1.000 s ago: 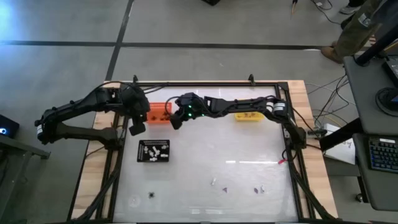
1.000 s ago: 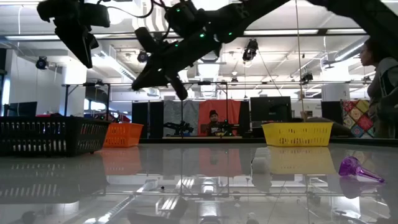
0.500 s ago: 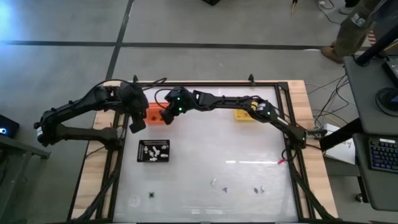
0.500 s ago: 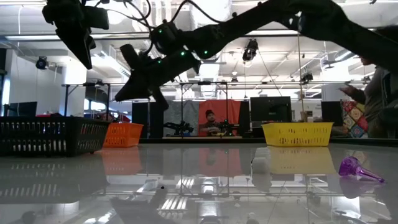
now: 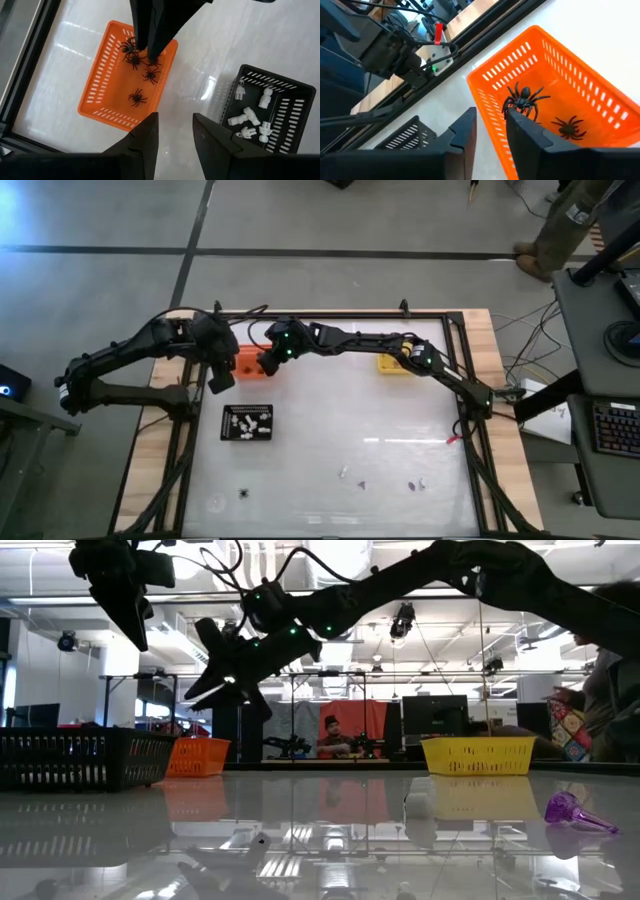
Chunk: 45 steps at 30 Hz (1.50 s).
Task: Sort Halloween decoration
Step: Put the black spider toy into the orange bin
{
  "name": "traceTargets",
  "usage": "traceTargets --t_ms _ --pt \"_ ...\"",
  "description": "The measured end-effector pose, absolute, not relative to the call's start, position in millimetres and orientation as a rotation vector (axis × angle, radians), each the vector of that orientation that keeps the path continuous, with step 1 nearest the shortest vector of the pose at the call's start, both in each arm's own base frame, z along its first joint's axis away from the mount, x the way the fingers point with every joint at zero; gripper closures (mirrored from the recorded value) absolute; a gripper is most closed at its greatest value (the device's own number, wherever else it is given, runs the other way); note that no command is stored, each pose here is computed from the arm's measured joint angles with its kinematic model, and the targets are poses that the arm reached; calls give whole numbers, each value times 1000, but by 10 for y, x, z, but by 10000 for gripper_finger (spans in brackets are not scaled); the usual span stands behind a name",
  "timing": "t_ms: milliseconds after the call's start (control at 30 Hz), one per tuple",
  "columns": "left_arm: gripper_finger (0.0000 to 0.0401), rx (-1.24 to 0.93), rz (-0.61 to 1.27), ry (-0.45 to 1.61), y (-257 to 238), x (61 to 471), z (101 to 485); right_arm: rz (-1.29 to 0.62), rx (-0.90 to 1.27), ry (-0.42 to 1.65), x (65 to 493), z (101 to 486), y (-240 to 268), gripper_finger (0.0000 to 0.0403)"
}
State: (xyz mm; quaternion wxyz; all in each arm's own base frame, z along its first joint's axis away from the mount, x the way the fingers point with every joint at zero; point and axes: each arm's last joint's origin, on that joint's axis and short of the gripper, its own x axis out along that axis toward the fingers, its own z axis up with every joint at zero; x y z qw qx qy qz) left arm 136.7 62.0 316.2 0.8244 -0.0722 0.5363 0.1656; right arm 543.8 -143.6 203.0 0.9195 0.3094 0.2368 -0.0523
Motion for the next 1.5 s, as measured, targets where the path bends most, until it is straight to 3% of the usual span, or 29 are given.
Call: traceTargets --t_ms 267,433,567,667,767,933,1267,1500 --pt "298 -163 358 1137 620 1368 3163 -14 759 496 5409 2079 -1520 272" --pt "298 -171 365 1130 623 1372 3165 -153 1046 561 5323 2001 -1664 272" --pt "298 -185 375 1120 625 1378 3168 -145 1120 545 5313 2026 -1722 273" --pt "298 -188 377 1119 626 1379 3168 -148 1138 520 5330 2067 -1715 273" --pt "298 -187 378 1114 627 1382 3170 45 1133 484 5361 2158 -1719 273" --pt "298 -199 386 1111 628 1383 3171 -34 1084 469 5344 2181 -1737 269" --pt "298 -203 388 1110 628 1385 3170 -98 1089 698 5227 1959 -1686 264" --pt "298 -199 386 1107 630 1388 3171 -95 1080 687 5231 1930 -1689 264"
